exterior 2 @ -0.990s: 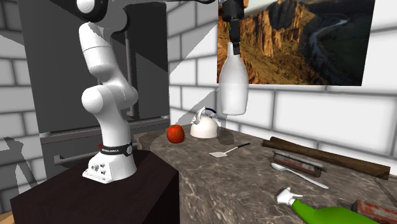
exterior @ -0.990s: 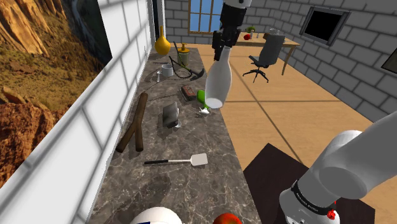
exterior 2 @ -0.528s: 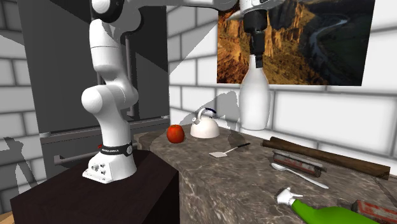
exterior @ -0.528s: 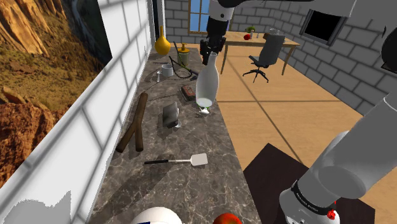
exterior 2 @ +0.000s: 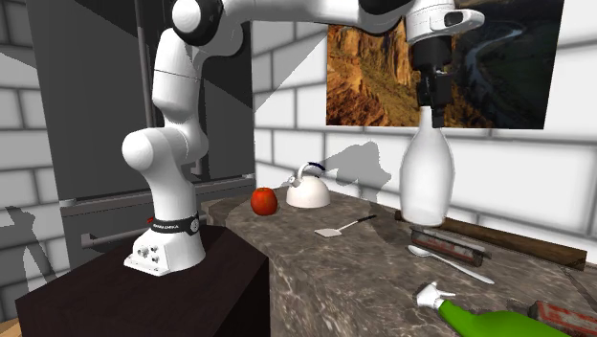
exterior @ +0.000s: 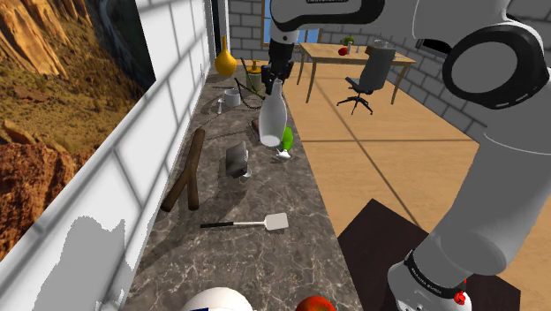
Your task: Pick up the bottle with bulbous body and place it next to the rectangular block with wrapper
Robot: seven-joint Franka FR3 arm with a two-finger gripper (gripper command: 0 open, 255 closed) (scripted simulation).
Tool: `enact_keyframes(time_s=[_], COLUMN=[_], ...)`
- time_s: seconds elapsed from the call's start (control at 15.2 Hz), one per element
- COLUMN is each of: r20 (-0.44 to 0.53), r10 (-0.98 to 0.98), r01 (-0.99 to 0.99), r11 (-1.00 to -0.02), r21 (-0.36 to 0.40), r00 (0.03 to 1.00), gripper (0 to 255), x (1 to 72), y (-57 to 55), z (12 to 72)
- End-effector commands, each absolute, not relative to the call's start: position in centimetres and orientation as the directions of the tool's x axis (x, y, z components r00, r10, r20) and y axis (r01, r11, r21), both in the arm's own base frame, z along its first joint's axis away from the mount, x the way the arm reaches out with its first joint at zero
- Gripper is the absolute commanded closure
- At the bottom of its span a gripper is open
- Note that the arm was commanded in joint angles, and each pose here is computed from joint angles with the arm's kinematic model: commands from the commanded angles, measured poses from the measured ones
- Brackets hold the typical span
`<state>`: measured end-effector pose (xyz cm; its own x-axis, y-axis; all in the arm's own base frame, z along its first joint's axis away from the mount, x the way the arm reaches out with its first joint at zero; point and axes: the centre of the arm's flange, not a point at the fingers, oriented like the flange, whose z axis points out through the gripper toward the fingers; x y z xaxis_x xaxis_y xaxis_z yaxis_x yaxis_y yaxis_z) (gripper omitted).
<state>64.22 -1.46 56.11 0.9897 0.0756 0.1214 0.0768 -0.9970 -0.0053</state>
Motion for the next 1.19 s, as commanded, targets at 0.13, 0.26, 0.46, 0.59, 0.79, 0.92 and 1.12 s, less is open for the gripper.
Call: enact_keyframes(time_s=[0.13, 0.26, 0.46, 0.59, 0.79, 0.92, 1.12], r20=[0.123, 0.123, 0.123, 0.123, 0.123, 0.123, 0.123], r10=[0.076, 0.076, 0.076, 0.076, 0.076, 0.076, 0.076], r01=[0.077, 0.077, 0.077, 0.077, 0.077, 0.077, 0.077], r11=[-0.997, -0.997, -0.997, -0.997, -0.997, -0.997, -0.997], r21=[-0.005, -0.005, -0.005, -0.005, -0.005, -0.005, -0.005], r00=[0.990, 0.990, 0.990, 0.990, 0.990, 0.990, 0.990], gripper=[255, 255, 255, 255, 255, 255, 255], x=[67.2, 67.2, 67.2, 67.2, 67.2, 67.2, 67.2], y=[-2.2, -2.2, -2.2, -2.2, -2.2, -2.2, -2.2], z=[53.6, 52.5, 50.9, 49.9, 48.3, 47.2, 45.6])
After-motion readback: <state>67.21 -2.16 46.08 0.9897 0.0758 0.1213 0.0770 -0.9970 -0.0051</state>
